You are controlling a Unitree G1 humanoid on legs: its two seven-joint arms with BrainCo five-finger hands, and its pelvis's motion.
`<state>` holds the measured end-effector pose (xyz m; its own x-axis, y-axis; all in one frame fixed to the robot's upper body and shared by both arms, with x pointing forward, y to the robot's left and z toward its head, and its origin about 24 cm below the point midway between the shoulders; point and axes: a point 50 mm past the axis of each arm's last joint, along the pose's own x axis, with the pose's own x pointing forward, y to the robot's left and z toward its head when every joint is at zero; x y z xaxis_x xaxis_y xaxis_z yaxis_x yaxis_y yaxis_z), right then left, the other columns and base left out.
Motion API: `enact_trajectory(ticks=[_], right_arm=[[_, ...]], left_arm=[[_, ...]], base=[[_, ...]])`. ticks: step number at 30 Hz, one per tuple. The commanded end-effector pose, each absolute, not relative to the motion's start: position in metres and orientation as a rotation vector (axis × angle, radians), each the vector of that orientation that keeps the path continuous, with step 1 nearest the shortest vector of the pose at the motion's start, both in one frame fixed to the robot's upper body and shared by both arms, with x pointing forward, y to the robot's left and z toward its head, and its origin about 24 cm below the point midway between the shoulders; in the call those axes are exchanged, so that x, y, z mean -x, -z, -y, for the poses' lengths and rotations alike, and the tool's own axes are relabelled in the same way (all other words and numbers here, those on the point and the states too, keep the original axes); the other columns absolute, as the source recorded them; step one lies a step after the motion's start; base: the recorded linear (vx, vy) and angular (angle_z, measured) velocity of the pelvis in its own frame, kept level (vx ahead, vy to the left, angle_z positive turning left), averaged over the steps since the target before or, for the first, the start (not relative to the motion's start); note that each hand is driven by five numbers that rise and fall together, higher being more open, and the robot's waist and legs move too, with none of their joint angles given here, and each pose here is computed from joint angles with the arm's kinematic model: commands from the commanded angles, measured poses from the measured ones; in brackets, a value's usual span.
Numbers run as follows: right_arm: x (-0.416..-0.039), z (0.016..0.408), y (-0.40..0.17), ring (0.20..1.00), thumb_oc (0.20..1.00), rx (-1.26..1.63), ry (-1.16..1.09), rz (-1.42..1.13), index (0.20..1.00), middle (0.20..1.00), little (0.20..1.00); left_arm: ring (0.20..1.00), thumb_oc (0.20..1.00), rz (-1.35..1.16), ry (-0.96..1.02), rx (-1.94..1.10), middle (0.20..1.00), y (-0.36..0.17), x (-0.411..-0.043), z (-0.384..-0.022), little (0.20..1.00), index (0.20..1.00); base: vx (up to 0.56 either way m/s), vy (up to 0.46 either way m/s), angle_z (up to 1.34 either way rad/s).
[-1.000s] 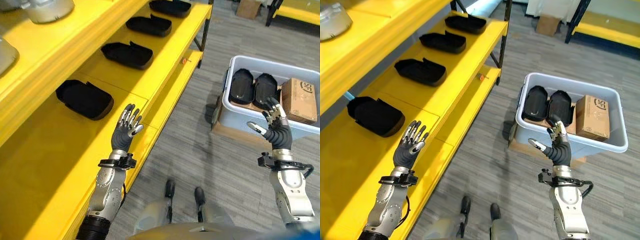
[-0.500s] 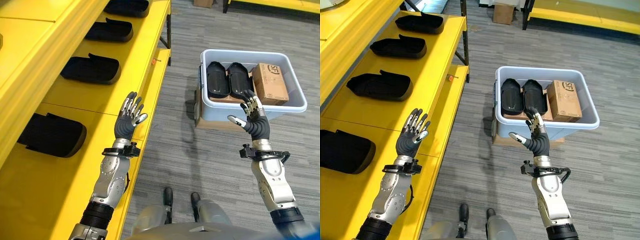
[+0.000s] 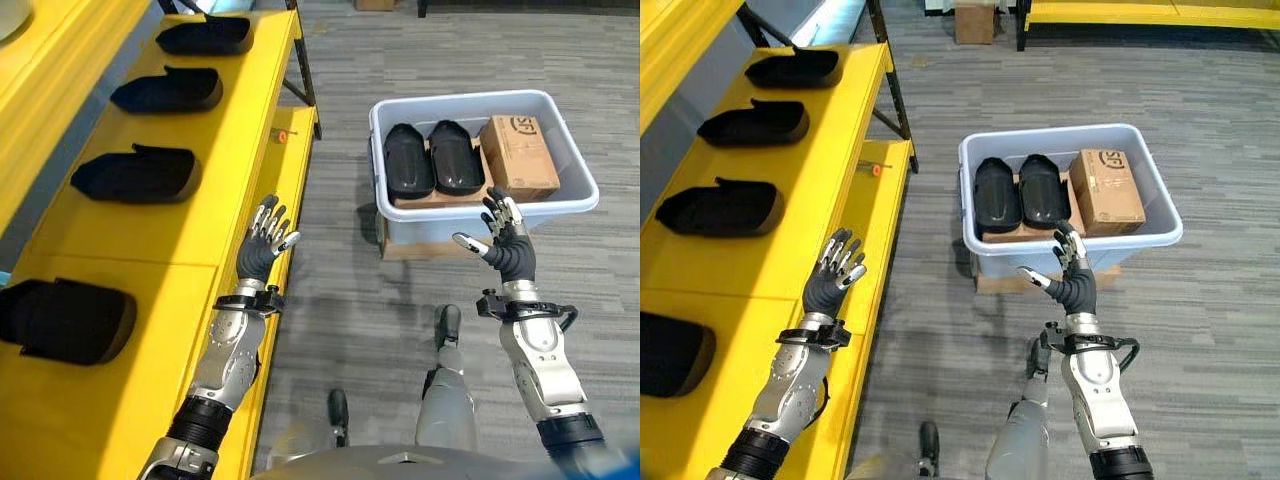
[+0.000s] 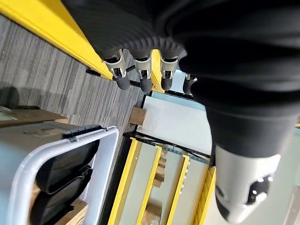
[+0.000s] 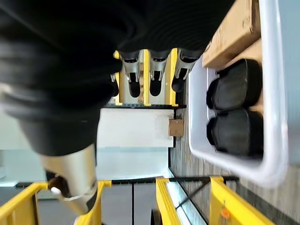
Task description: Move parts from the plastic box to the shelf.
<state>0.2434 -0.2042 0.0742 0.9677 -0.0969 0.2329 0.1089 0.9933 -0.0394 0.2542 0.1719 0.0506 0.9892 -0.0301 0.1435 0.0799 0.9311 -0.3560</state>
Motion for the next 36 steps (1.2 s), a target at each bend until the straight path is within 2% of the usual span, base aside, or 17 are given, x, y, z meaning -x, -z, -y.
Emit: enact_trajectory(ticks=[1, 14, 25, 36], right_arm=[[-0.248, 0.218, -0.109, 1.000, 1.000, 0.081, 0.163, 0.405, 1.000, 1.000, 1.000], [-0.257, 0.225, -0.125, 1.000, 1.000, 0.102, 0.190, 0.470, 1.000, 1.000, 1.000], [-0.249, 0.232, -0.115, 1.000, 1.000, 0.102, 0.270, 0.434, 1.000, 1.000, 1.000], [-0.246, 0.235, -0.114, 1.000, 1.000, 0.123, 0.283, 0.420, 1.000, 1.000, 1.000]], left_arm=[[1.000, 1.000, 0.329, 0.083, 0.329, 1.000, -0.090, -0.261, -0.176, 1.000, 1.000], [1.000, 1.000, 0.320, 0.115, 0.429, 1.000, -0.093, -0.267, -0.160, 1.000, 1.000], [1.000, 1.000, 0.356, 0.104, 0.391, 1.000, -0.101, -0.269, -0.166, 1.000, 1.000], [1.000, 1.000, 0.336, 0.038, 0.362, 1.000, -0.096, -0.263, -0.179, 1.000, 1.000]], base=[[0.36, -0.338, 0.23], [0.20, -0.294, 0.01], [0.17, 0.216, -0.45], [0.04, 0.055, 0.32]])
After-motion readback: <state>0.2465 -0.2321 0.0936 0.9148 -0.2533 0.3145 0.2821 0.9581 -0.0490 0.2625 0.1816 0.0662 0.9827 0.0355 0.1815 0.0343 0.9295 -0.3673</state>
